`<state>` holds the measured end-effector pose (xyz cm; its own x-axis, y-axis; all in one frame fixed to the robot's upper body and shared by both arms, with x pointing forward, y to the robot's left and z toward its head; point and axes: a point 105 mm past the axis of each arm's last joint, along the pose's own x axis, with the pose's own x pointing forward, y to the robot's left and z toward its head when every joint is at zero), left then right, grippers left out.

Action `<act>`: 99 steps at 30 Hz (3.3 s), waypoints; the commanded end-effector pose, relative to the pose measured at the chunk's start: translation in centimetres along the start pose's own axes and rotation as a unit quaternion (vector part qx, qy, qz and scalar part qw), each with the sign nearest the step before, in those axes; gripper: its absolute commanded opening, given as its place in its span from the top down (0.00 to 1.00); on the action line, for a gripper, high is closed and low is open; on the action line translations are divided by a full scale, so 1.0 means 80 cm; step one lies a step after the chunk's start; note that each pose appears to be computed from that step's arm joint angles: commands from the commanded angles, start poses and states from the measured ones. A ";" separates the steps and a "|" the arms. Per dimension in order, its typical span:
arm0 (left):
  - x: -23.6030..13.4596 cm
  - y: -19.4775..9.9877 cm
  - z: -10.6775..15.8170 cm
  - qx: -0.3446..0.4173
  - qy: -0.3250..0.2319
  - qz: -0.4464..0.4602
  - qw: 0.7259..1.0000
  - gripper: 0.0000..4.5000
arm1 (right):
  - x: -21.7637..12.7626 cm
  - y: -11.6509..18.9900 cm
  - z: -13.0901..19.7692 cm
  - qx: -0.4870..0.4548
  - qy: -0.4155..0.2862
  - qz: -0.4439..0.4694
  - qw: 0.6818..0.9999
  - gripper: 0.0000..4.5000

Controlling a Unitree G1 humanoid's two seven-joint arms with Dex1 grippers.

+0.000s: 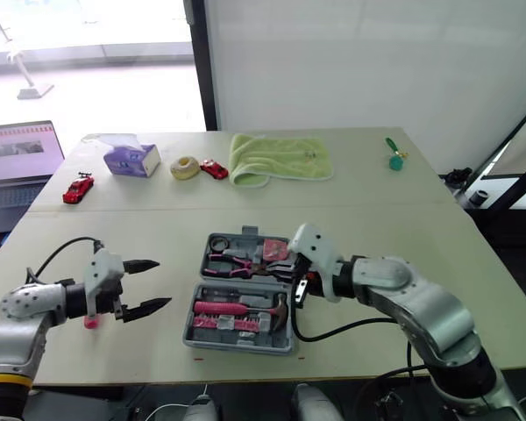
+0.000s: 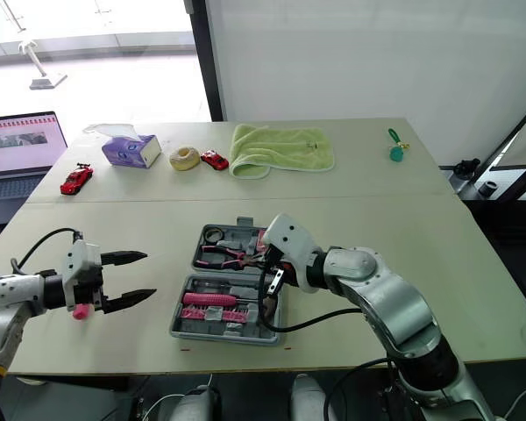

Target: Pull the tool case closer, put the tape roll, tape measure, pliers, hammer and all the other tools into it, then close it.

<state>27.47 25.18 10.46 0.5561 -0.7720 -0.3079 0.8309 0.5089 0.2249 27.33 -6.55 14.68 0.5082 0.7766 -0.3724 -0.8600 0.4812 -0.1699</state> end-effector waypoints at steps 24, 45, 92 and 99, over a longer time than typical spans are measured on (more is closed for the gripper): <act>-0.229 0.021 -0.094 -0.077 0.128 0.251 0.956 0.00 | -0.291 -0.055 -0.176 0.159 0.031 -0.307 0.938 0.01; -0.107 0.047 -0.050 -0.299 0.021 0.475 0.827 0.00 | -0.110 0.000 0.000 0.047 -0.055 0.047 0.996 0.01; -0.026 0.085 -0.044 -0.275 0.116 0.445 0.844 0.89 | -0.072 0.015 -0.011 0.000 -0.026 0.064 0.998 0.00; -0.002 0.041 0.045 -0.113 0.126 0.188 0.967 0.89 | -0.072 0.013 -0.019 0.014 -0.022 0.046 0.999 0.00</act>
<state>30.81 28.26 13.69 0.8503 -0.2564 -0.4596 0.3657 0.9159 0.1657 23.50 -11.37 14.27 0.4117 0.8309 -0.3742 -0.9059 0.4178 -0.0690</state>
